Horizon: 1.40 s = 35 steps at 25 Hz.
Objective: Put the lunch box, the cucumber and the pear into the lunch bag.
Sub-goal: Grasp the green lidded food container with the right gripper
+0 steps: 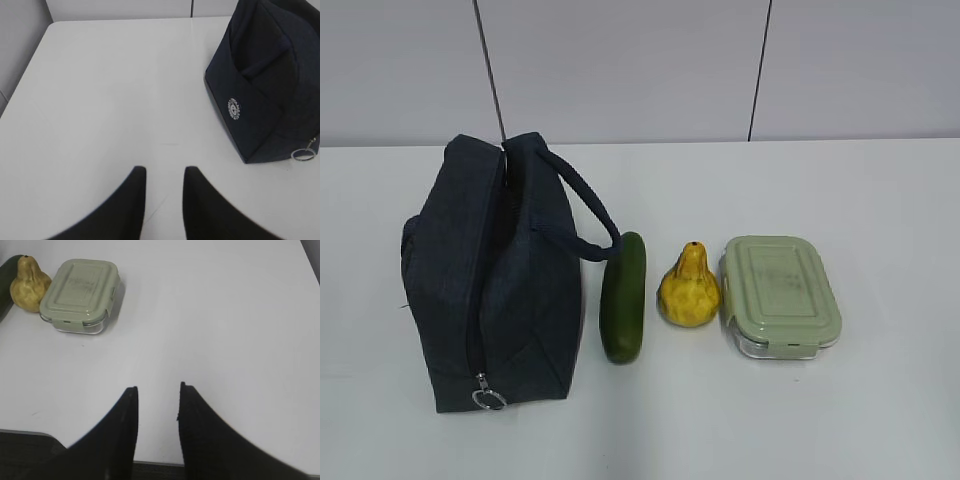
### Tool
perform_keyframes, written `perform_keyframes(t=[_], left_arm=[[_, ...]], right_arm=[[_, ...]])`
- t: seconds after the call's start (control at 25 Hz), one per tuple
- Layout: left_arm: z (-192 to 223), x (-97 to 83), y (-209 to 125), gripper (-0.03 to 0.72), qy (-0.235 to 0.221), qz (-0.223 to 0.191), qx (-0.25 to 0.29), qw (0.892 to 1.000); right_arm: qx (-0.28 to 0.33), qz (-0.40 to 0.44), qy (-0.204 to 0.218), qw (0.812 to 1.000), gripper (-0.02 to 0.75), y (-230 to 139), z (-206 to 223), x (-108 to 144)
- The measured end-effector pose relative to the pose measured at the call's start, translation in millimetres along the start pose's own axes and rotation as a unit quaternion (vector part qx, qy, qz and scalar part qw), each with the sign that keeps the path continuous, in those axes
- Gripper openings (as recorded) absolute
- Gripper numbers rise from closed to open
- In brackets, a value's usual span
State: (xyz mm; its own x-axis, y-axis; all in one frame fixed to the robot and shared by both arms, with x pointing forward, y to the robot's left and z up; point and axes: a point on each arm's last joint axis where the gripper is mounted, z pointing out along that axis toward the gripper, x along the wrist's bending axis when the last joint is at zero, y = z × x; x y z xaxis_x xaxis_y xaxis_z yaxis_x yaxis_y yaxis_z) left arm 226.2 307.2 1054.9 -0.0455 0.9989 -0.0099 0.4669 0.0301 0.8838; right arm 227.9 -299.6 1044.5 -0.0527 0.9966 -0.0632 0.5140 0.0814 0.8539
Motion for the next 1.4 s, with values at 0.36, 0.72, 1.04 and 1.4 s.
perform_keyframes(t=[0.36,0.72,1.04,1.4], left_arm=[[0.0,0.0,0.0,0.151,0.000,0.000,0.000,1.000],[0.0,0.0,0.0,0.151,0.000,0.000,0.000,1.000],[0.0,0.0,0.0,0.151,0.000,0.000,0.000,1.000],[0.0,0.0,0.0,0.151,0.000,0.000,0.000,1.000]], right_arm=[[0.000,0.000,0.000,1.000,0.232,0.0,0.0,0.0],[0.000,0.000,0.000,1.000,0.232,0.0,0.0,0.0],[0.000,0.000,0.000,1.000,0.232,0.0,0.0,0.0],[0.000,0.000,0.000,1.000,0.232,0.0,0.0,0.0]])
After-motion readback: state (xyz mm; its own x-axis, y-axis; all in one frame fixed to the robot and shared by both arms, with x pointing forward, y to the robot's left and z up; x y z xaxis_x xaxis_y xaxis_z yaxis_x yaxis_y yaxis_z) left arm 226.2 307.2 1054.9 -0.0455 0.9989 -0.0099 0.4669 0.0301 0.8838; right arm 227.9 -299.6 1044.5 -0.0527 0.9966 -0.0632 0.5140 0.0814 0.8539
